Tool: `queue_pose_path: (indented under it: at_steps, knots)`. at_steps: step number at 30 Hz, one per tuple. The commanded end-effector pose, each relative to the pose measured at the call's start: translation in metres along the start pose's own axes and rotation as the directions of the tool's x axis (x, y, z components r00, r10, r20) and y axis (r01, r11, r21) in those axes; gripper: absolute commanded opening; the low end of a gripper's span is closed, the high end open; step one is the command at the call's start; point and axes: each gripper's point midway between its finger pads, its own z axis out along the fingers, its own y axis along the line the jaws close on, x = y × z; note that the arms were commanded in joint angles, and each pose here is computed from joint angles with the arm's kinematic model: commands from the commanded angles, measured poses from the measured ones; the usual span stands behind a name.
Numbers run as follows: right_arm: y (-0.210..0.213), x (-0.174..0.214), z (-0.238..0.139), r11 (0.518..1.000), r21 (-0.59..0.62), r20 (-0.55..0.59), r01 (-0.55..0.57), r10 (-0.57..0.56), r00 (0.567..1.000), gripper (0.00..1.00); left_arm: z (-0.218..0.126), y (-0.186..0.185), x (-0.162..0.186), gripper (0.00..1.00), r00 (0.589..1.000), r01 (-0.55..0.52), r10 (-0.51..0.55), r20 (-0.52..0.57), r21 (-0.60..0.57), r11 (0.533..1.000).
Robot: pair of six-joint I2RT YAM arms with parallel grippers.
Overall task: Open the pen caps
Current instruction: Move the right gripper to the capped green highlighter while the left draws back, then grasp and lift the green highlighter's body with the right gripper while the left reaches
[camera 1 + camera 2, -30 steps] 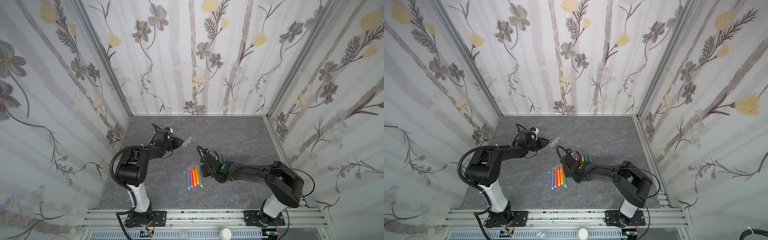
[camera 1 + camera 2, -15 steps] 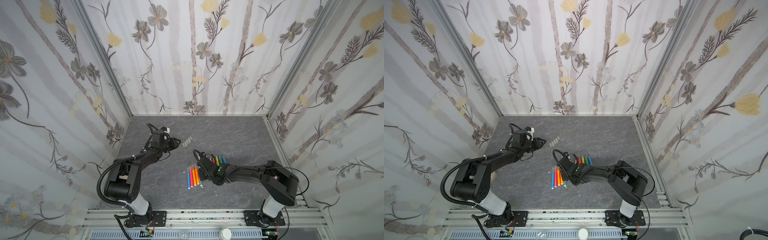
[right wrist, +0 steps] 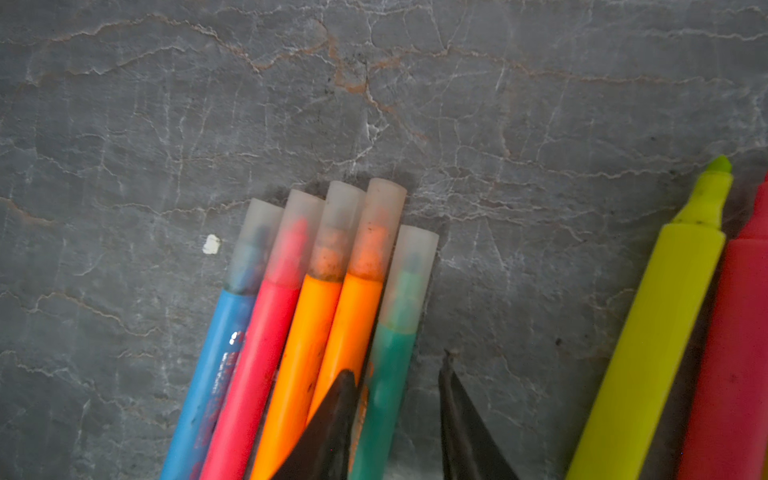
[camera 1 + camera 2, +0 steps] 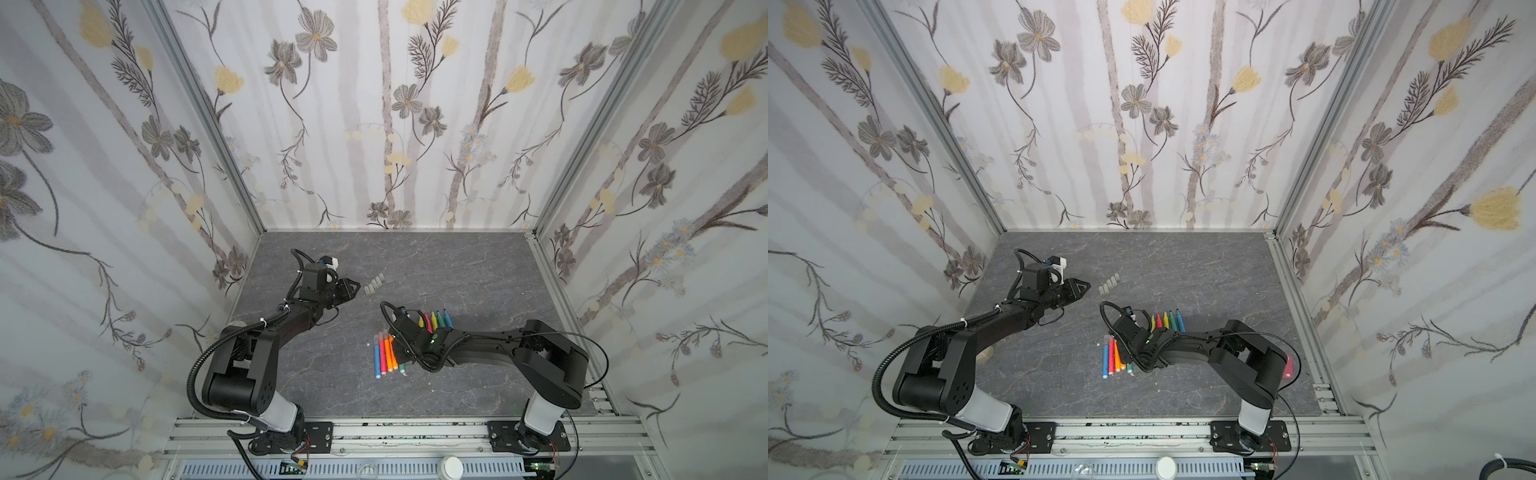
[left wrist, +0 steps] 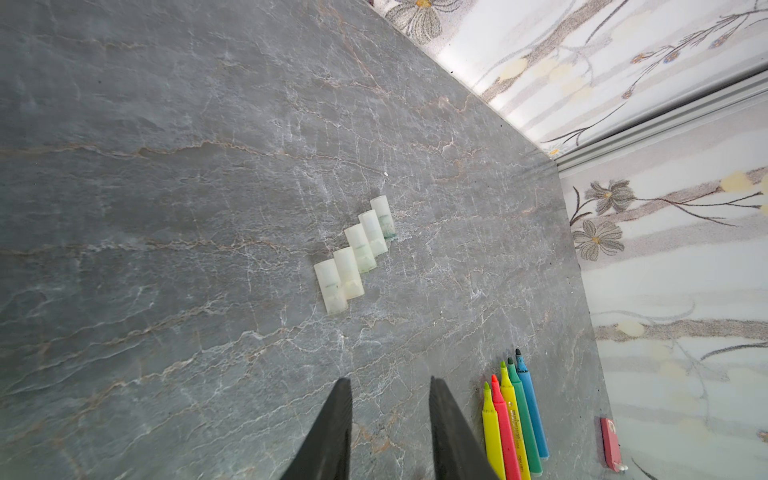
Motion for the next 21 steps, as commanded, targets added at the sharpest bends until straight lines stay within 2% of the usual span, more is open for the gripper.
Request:
queue_pose_path:
  at_steps: [1,16,21]
  knots:
    - [-0.006,0.001,0.001,0.999,0.040,-0.004,-0.009,0.009,1.000,0.34,-0.003,-0.001,-0.002,0.31,1.000,-0.016,0.016,0.009,0.001,1.000]
    - [-0.017,0.020,0.009,0.995,0.100,-0.076,0.030,-0.023,0.997,0.28,-0.012,-0.010,-0.002,0.32,0.999,-0.039,0.039,0.008,0.010,0.999]
    - [-0.016,0.022,0.011,0.995,0.094,-0.087,0.041,-0.033,0.996,0.17,-0.017,-0.013,-0.001,0.32,0.999,-0.045,0.045,0.005,0.016,0.999]
